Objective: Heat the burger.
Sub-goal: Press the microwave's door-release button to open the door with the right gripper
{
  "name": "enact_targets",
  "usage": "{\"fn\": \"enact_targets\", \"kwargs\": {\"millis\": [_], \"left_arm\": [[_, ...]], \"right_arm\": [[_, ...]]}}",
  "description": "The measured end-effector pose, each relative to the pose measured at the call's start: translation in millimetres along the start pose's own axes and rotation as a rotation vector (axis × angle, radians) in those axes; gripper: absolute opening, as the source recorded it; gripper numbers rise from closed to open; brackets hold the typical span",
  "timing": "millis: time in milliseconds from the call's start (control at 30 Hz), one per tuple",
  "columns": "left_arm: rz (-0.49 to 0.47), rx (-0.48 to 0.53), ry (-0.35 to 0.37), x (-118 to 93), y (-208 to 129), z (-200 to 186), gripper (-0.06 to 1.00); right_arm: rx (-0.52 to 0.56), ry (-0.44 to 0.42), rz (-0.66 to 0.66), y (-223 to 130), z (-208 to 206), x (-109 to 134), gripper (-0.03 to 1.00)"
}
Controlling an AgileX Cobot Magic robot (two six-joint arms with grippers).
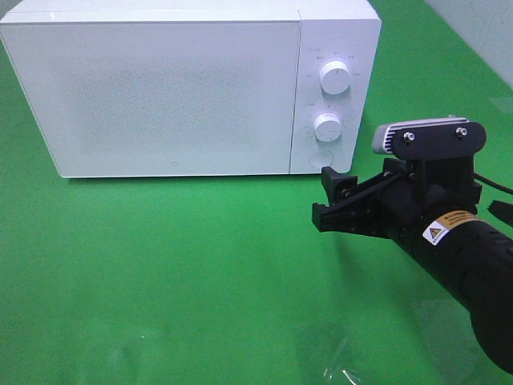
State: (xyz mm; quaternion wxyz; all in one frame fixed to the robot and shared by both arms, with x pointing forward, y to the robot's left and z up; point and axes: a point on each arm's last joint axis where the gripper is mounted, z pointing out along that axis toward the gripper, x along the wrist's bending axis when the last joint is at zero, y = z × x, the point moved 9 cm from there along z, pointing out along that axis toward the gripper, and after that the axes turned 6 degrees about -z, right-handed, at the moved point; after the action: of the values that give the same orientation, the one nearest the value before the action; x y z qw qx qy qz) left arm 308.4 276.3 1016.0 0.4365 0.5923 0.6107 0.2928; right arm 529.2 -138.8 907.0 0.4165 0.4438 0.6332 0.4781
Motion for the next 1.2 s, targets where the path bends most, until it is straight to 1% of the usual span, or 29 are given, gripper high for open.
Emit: {"fn": "enact_targets", "kwargs": {"millis": [100, 133, 167, 200, 233, 267, 300, 333, 367, 400, 433, 467, 500, 533, 567, 600, 633, 667, 700, 733, 800, 833, 867, 900, 933, 1000, 1033, 1067, 1200], "left_arm": [[0.000, 0.000, 0.000, 0.0, 0.0, 0.0, 0.97], [0.000, 0.000, 0.000, 0.0, 0.0, 0.0, 0.97], [0.000, 0.000, 0.000, 0.0, 0.0, 0.0, 0.97], [0.000, 0.000, 0.000, 0.0, 0.0, 0.0, 0.97], [0.000, 0.000, 0.000, 0.0, 0.0, 0.0, 0.97], [0.000, 0.000, 0.000, 0.0, 0.0, 0.0, 0.97], [0.000, 0.000, 0.000, 0.0, 0.0, 0.0, 0.97], [0.000, 0.000, 0.000, 0.0, 0.0, 0.0, 0.97], [0.000, 0.000, 0.000, 0.0, 0.0, 0.0, 0.97], [0.000, 0.000, 0.000, 0.0, 0.0, 0.0, 0.97], [0.000, 0.000, 0.000, 0.0, 0.0, 0.0, 0.97], [0.000, 0.000, 0.000, 0.0, 0.0, 0.0, 0.97], [0.000, 0.000, 0.000, 0.0, 0.0, 0.0, 0.97], [0.000, 0.000, 0.000, 0.0, 0.0, 0.0, 0.97], [0.000, 0.000, 0.000, 0.0, 0.0, 0.0, 0.97], [0.000, 0.000, 0.000, 0.0, 0.0, 0.0, 0.97], [0.000, 0.000, 0.000, 0.0, 0.0, 0.0, 0.97], [0.000, 0.000, 0.000, 0.0, 0.0, 0.0, 0.97], [0.000, 0.000, 0.000, 0.0, 0.0, 0.0, 0.97], [0.000, 0.000, 0.000, 0.0, 0.0, 0.0, 0.97], [0.000, 0.000, 0.000, 0.0, 0.0, 0.0, 0.97], [0.000, 0.000, 0.000, 0.0, 0.0, 0.0, 0.97], [0.000, 0.000, 0.000, 0.0, 0.0, 0.0, 0.97], [0.000, 0.000, 0.000, 0.0, 0.0, 0.0, 0.97], [0.000, 0.000, 0.000, 0.0, 0.0, 0.0, 0.97], [0.000, 0.000, 0.000, 0.0, 0.0, 0.0, 0.97], [0.000, 0.000, 0.000, 0.0, 0.0, 0.0, 0.97], [0.000, 0.000, 0.000, 0.0, 0.0, 0.0, 0.97], [0.000, 0.000, 0.000, 0.0, 0.0, 0.0, 0.97]], "right_arm": [[-0.014, -0.004, 0.021, 2.6, 0.0, -0.7, 0.69], [-0.036, -0.009, 0.068, 6.4, -0.1, -1.8, 0.66], [-0.036, -0.009, 0.068, 6.4, -0.1, -1.8, 0.66], [-0.057, -0.012, 0.141, 10.1, -0.3, -2.9, 0.62], [-0.057, -0.012, 0.141, 10.1, -0.3, -2.9, 0.62], [-0.073, -0.011, 0.254, 13.0, -0.3, -3.5, 0.58], [-0.073, -0.011, 0.254, 13.0, -0.3, -3.5, 0.58], [-0.077, -0.009, 0.308, 13.5, -0.4, -3.7, 0.56], [-0.077, -0.004, 0.441, 13.5, -0.4, -3.7, 0.50], [-0.077, -0.004, 0.441, 13.5, -0.4, -3.7, 0.50], [-0.080, 0.001, 0.595, 13.8, -0.4, -4.0, 0.44], [-0.080, 0.001, 0.595, 13.8, -0.4, -4.0, 0.44], [-0.080, 0.006, 0.736, 13.8, -0.4, -4.0, 0.38], [-0.080, 0.006, 0.736, 13.8, -0.4, -4.0, 0.38], [-0.080, 0.010, 0.814, 13.8, -0.4, -4.0, 0.34], [-0.080, 0.016, 0.962, 13.8, -0.4, -4.0, 0.27], [-0.080, 0.016, 0.962, 13.8, -0.4, -4.0, 0.27], [-0.080, 0.020, 1.071, 13.8, -0.4, -4.0, 0.21], [-0.080, 0.020, 1.071, 13.8, -0.4, -4.0, 0.21], [-0.079, 0.024, 1.166, 13.6, -0.4, -3.9, 0.16], [-0.078, 0.025, 1.201, 13.5, -0.4, -3.9, 0.14], [-0.066, 0.021, 1.292, 11.2, -0.2, -3.7, 0.08], [-0.066, 0.021, 1.292, 11.2, -0.2, -3.7, 0.08], [-0.048, 0.014, 1.371, 7.9, 0.0, -3.1, 0.02], [-0.048, 0.014, 1.371, 7.9, 0.0, -3.1, 0.02], [-0.011, -0.002, 1.474, 1.2, 0.2, -1.3, 0.01], [-0.011, -0.002, 1.474, 1.2, 0.2, -1.3, 0.01], [0.016, -0.017, 1.525, -3.7, 0.1, -0.1, 0.01], [0.042, -0.043, 1.568, -9.1, 5.2, 3.1, 0.01]]}}
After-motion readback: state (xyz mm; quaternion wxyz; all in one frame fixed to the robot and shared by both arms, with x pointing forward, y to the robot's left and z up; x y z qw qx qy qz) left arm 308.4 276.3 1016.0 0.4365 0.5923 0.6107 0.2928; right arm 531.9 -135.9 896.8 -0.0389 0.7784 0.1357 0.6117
